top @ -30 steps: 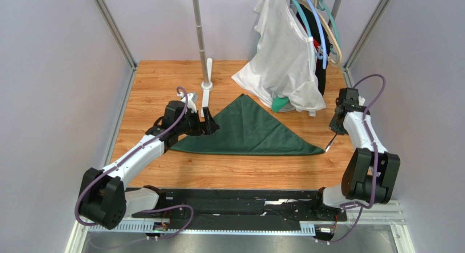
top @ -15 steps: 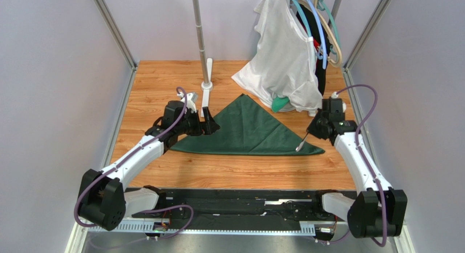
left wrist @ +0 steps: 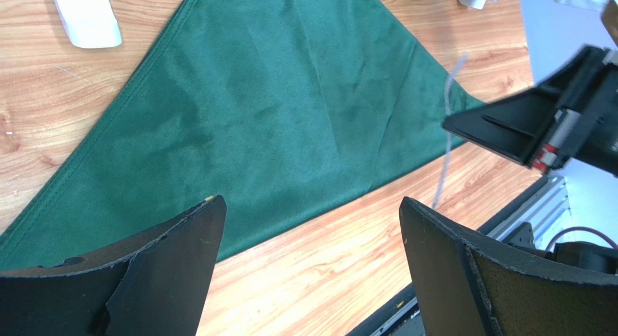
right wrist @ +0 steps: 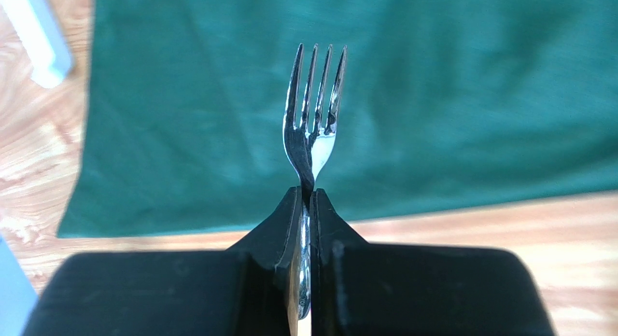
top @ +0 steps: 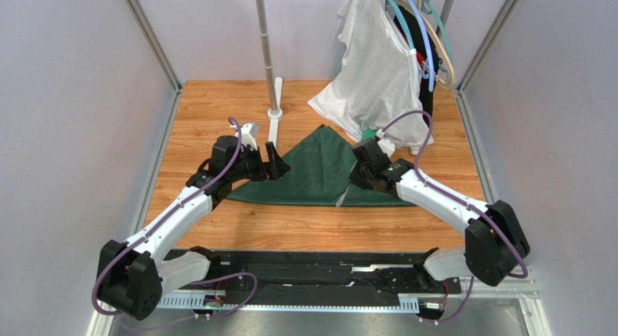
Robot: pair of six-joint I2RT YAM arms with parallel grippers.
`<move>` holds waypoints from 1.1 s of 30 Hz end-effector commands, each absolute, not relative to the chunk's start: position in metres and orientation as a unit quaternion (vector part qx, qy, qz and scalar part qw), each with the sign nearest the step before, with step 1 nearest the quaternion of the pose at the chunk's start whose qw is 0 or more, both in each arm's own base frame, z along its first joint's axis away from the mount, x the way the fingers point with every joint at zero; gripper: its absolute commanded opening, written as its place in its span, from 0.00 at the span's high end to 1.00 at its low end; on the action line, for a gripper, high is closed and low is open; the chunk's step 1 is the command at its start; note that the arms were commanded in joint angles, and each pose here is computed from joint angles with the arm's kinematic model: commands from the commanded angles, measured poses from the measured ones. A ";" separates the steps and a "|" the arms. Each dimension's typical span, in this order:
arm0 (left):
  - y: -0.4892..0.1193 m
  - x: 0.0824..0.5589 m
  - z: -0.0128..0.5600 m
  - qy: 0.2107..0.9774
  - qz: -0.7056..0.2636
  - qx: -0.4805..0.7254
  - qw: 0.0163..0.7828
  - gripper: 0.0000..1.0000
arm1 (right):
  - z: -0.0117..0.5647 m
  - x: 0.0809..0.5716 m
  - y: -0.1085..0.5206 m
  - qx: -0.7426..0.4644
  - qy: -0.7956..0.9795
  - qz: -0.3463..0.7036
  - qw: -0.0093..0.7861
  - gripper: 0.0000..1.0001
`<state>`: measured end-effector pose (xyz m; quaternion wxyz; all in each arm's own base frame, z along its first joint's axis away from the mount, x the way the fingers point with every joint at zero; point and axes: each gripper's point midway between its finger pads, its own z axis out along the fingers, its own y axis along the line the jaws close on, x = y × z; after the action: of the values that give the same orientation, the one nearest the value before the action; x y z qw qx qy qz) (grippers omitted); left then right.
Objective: Fold the napkin, place the utensils inside, and roll it up
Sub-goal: Place the utensil onto the napkin
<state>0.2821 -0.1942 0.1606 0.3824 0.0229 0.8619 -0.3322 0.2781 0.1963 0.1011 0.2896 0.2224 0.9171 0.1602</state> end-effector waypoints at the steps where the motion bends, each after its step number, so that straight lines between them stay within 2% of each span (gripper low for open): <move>1: -0.190 0.274 0.169 0.855 -0.339 0.021 0.392 0.01 | 0.125 0.304 0.225 0.256 0.892 0.192 0.320 1.00; 7: -0.186 0.270 0.172 0.852 -0.336 0.017 0.400 0.01 | 0.130 0.303 0.236 0.330 0.854 0.195 0.352 1.00; 21: -0.188 0.260 0.181 0.844 -0.354 0.023 0.401 0.01 | 0.071 0.290 0.272 0.500 0.815 0.169 0.241 1.00; 26: -0.192 0.256 0.183 0.838 -0.370 0.027 0.401 0.01 | 0.074 0.284 0.273 0.517 0.809 0.133 0.247 1.00; 33: -0.198 0.250 0.191 0.823 -0.397 0.034 0.403 0.01 | 0.056 0.259 0.272 0.558 0.794 0.105 0.216 1.00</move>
<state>0.2510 -0.1907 0.1718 0.3859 0.0254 0.8478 -0.3628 0.2678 0.2791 0.0618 0.2162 0.5084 0.8232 0.1307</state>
